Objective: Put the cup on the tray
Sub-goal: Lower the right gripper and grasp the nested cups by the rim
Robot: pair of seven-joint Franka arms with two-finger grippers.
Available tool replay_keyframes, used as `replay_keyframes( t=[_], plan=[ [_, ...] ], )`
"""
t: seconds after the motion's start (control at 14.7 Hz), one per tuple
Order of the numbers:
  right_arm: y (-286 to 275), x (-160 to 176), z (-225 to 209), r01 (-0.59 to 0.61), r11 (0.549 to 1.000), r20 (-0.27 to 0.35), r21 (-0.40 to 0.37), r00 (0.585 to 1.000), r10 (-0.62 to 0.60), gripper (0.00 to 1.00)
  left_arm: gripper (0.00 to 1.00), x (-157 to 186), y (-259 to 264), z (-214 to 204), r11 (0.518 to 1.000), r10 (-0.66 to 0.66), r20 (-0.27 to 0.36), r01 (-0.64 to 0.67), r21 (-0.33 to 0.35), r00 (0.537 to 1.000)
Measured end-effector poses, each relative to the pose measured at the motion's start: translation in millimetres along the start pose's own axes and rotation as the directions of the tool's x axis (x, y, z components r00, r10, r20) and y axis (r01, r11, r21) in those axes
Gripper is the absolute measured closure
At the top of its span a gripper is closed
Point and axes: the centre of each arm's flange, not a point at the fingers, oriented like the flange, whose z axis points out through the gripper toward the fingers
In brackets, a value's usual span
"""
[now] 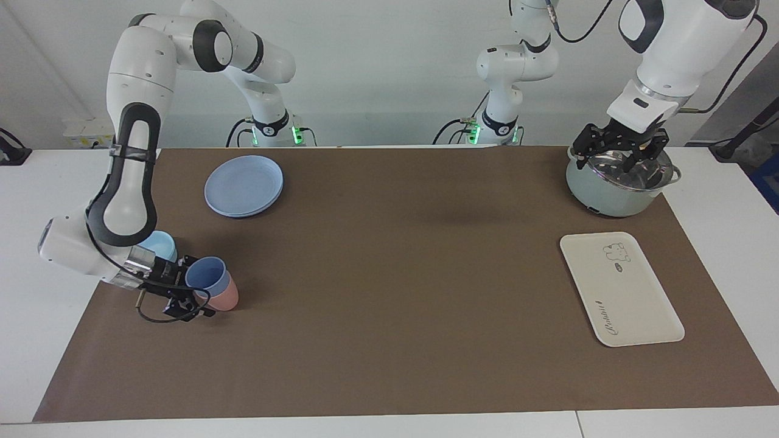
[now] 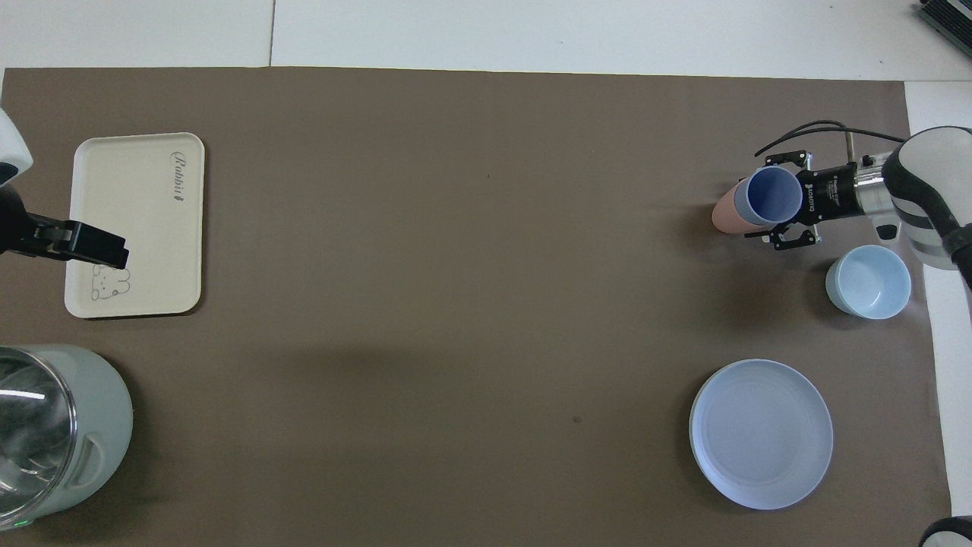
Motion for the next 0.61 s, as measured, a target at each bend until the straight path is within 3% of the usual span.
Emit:
replay_keyframes(
  t=[0.27,0.41,0.61],
  plan=[
    [0.2,-8.7,0.4,-0.01,1.0,0.048,0.012,0.999,0.01,0.11,0.0,0.0,0.1,0.0,1.0,0.0,0.0,0.0,0.0,1.0],
    [0.7,-9.5,1.0,-0.014,1.0,0.056,0.015,0.998,0.013,0.2,0.0,0.0,0.1,0.0,1.0,0.0,0.0,0.0,0.0,1.0],
    [2.9,-10.3,3.4,-0.025,0.999,0.074,0.02,0.997,0.024,0.2,0.0,0.0,0.2,0.0,1.0,0.0,0.0,0.0,0.0,1.0]
  ],
)
